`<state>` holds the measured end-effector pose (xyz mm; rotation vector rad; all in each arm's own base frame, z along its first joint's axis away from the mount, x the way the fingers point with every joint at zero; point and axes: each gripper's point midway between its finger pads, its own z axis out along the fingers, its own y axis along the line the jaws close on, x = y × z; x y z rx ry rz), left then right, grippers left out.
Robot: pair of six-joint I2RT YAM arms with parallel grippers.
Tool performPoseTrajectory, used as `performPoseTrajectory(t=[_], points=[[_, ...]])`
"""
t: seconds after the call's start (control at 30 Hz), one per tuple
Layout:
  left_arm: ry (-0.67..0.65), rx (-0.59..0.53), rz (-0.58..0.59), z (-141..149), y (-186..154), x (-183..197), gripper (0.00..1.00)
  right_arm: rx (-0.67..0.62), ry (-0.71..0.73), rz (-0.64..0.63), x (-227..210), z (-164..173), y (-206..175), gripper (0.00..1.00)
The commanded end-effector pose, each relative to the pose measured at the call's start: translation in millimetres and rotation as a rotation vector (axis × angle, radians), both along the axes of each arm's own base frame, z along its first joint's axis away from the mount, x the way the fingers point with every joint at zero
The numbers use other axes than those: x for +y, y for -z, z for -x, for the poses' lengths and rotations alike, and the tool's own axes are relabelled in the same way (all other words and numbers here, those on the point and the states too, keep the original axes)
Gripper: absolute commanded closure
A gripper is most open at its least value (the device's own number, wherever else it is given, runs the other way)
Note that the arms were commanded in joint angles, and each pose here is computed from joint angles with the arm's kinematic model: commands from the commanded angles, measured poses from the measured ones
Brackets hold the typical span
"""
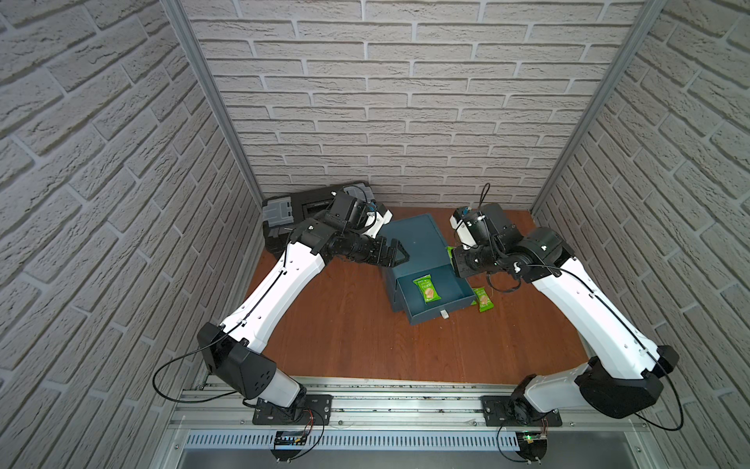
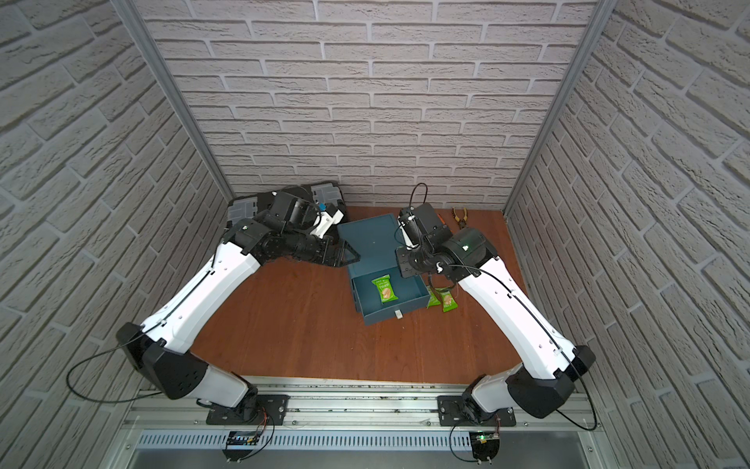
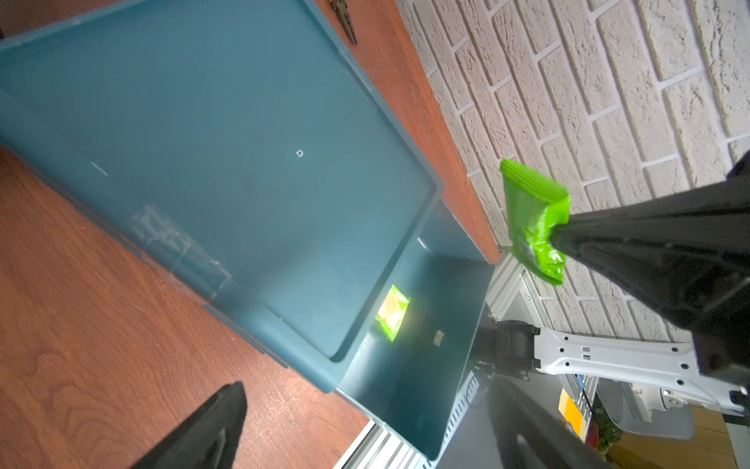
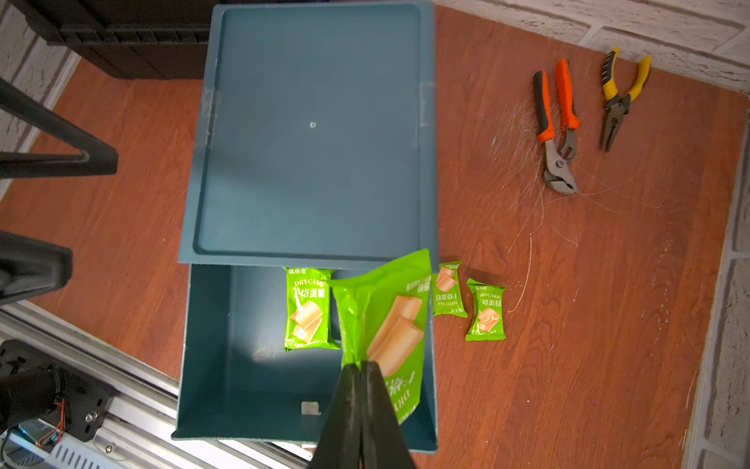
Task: Take the cookies out of the drawer
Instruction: Place the cookie at the center of the board.
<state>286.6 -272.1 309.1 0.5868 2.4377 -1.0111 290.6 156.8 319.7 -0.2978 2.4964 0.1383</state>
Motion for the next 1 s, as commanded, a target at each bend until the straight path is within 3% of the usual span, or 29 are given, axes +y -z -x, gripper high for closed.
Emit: performPoseTrajectory(t=[0.0, 0.23, 0.43, 0.97], points=[[0.01, -0.036, 0.016, -6, -13, -3, 0.02, -0.036, 0.003, 0.008, -18, -1, -14, 0.97], [0.018, -0.043, 0.057, -18, -28, -16, 0.01, -0.047, 0.063, 0.068, -66, -17, -11, 0.97], [0.022, -0.039, 0.082, -26, -30, -27, 0.02, 0.006, 0.107, 0.139, -99, -32, 23, 0.97], [0.044, -0.014, 0.096, -34, -29, -43, 0.02, 0.272, 0.264, 0.179, -171, -57, 177, 0.97]])
